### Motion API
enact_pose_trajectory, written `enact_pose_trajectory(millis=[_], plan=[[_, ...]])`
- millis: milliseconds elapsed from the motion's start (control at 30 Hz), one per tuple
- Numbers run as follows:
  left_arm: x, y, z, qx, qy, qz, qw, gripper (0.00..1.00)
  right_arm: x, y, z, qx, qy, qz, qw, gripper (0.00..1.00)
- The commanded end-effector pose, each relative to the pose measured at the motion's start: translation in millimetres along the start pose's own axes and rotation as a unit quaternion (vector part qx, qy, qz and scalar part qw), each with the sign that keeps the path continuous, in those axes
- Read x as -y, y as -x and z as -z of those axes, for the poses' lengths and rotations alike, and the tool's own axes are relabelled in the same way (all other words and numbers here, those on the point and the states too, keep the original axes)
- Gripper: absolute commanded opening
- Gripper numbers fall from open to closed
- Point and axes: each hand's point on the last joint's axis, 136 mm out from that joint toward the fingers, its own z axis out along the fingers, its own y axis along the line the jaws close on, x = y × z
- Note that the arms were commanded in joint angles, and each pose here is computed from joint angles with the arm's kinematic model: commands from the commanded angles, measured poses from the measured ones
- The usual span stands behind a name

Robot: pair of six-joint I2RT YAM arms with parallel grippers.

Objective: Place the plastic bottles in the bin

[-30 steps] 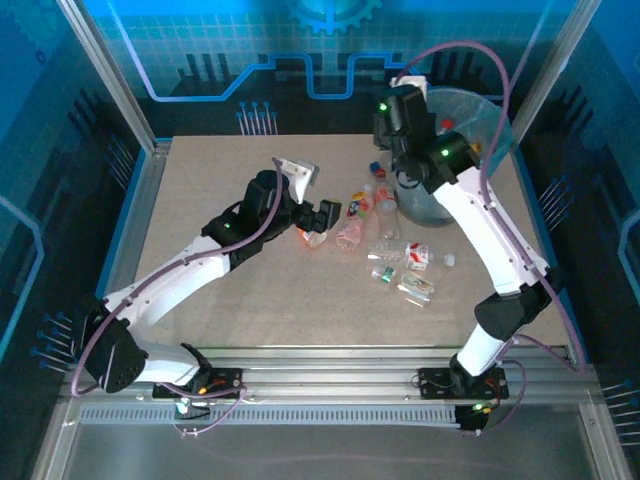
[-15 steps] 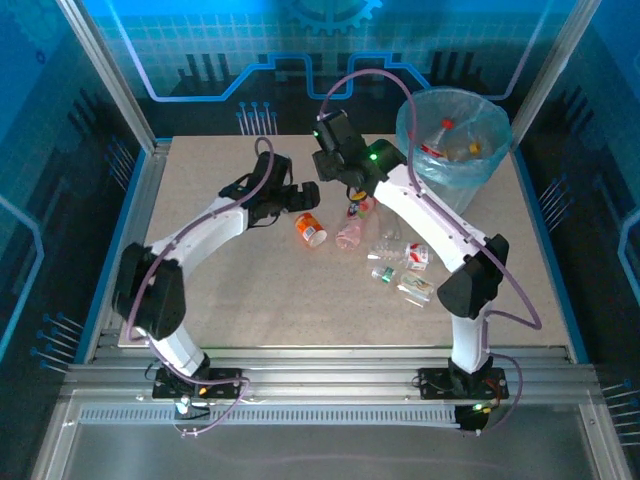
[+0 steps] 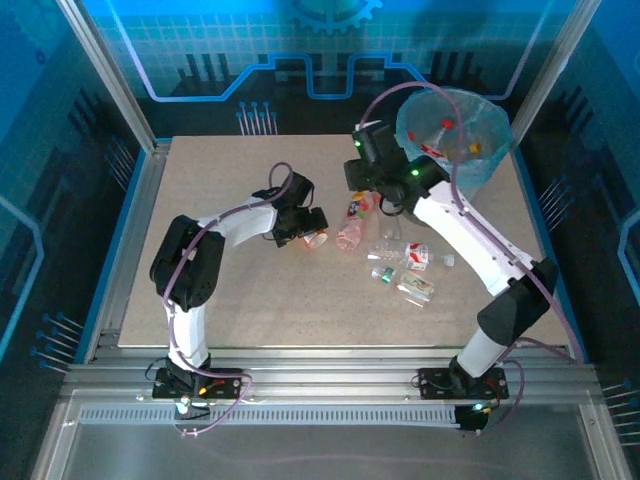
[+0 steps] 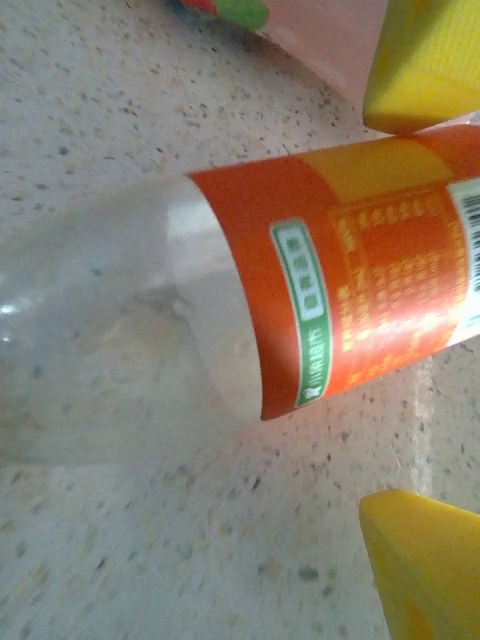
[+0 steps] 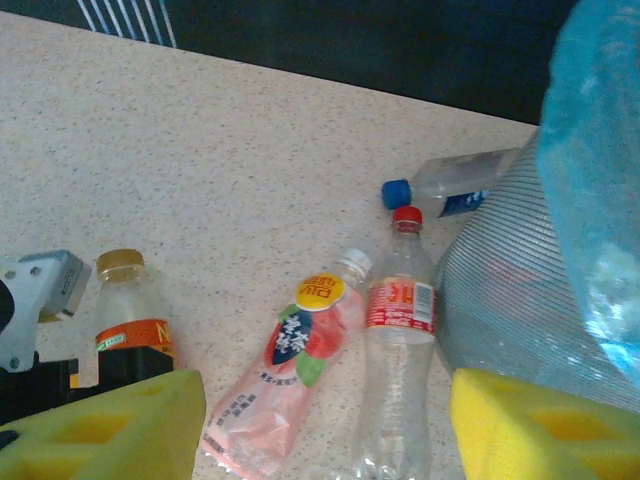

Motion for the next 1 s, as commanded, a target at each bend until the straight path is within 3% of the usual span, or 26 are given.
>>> enact_pose_trajectory(millis=[0, 100, 333, 533, 667, 800, 967], plan=[[9, -3, -5, -0.017, -0.008, 0.023, 1.000, 0.91, 6, 6, 5, 0.018, 0.018, -0.024, 0.999, 0.67], [6, -4, -9, -0.019, -0.001, 0.026, 0.999, 0.85, 13, 0, 6, 0.018, 0.024, -0.032, 0.999, 0.67], [7, -5, 0, -0.007, -0.017, 0.012, 1.000, 0.62, 19, -7, 12, 0.019, 0.037, -0.040, 0.998, 0.67], [16, 5, 27, 0.024, -0.035, -0.046, 0.998, 0.58, 13, -8, 17, 0.015, 0.056, -0.039, 0.998, 0.67], [26, 22, 67, 0.085, -0.051, -0.110, 0.989, 0.59, 8, -8, 25, 0.017, 0.069, -0.039, 0.997, 0.67], [47, 46, 128, 0.199, -0.091, -0.210, 0.953, 0.58, 0, 1, 41, 0.037, 0.104, -0.036, 0.993, 0.67], [65, 48, 198, 0.322, -0.155, -0.322, 0.876, 0.57, -17, 27, 83, 0.107, 0.193, -0.044, 0.974, 0.67]])
